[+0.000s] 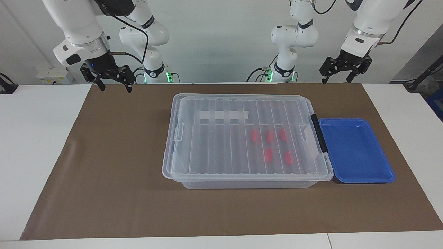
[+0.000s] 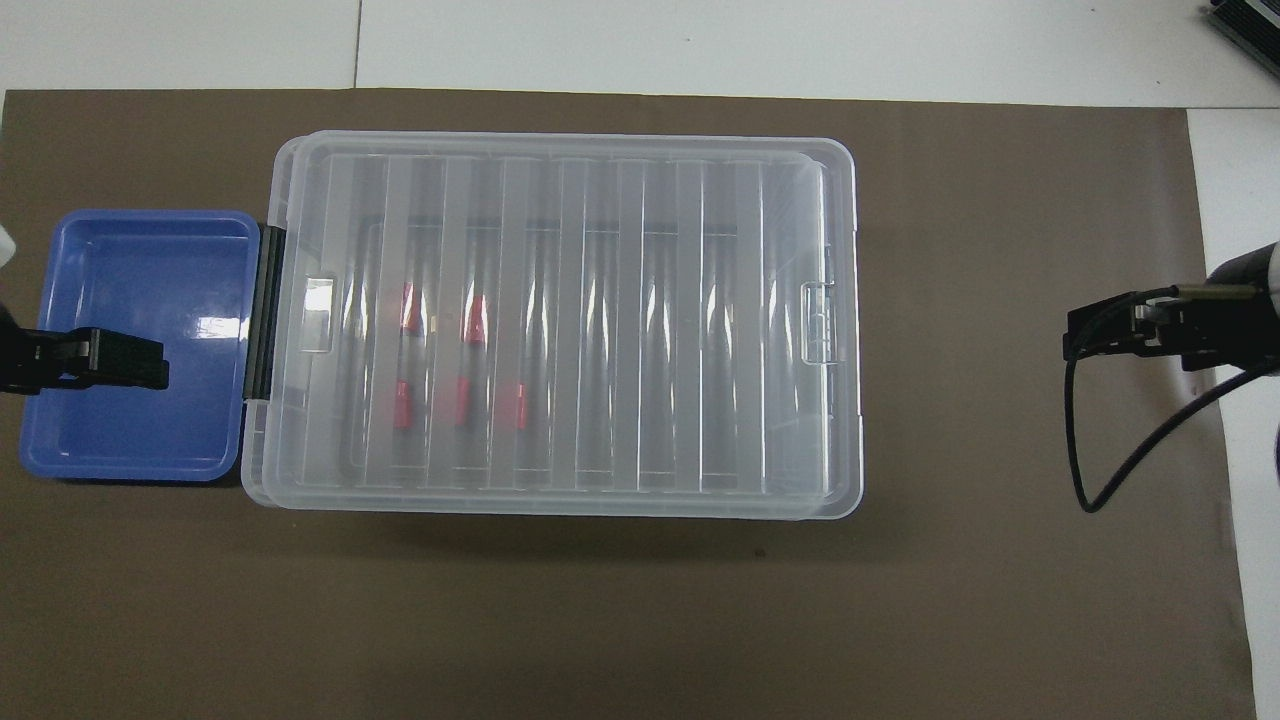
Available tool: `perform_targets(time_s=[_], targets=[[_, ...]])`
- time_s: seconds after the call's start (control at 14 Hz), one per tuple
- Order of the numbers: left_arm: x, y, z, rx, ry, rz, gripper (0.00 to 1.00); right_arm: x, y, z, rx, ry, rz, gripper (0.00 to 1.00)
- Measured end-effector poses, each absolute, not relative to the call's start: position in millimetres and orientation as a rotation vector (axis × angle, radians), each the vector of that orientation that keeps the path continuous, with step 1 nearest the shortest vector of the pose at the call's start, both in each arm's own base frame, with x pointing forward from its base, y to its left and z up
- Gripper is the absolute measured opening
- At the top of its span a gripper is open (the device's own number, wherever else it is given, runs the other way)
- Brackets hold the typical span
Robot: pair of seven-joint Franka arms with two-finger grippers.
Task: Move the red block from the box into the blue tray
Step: 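Reach the right gripper to the clear lid's edge and grip it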
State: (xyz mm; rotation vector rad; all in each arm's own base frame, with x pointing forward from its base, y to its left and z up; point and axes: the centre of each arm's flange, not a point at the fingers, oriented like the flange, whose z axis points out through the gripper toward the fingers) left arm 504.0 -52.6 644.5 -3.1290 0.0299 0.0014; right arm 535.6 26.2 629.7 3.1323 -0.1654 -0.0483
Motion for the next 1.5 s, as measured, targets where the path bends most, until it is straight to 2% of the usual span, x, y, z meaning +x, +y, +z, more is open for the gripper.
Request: perform_targets(time_s=[0.86,1.21,1.5], targets=[[504,-53,644,-3.129,0.03,0.001,1.0,541,28,623,3.138,-0.161,0.003,1.0],[504,-53,645,-3.129,0.03,0.001,1.0,554,57,596,3.15,-0.094,0.125,0.99],[504,-53,644,-3.129,0.03,0.001,1.0,566,99,559,3.158,-0.094,0.165,0.99]])
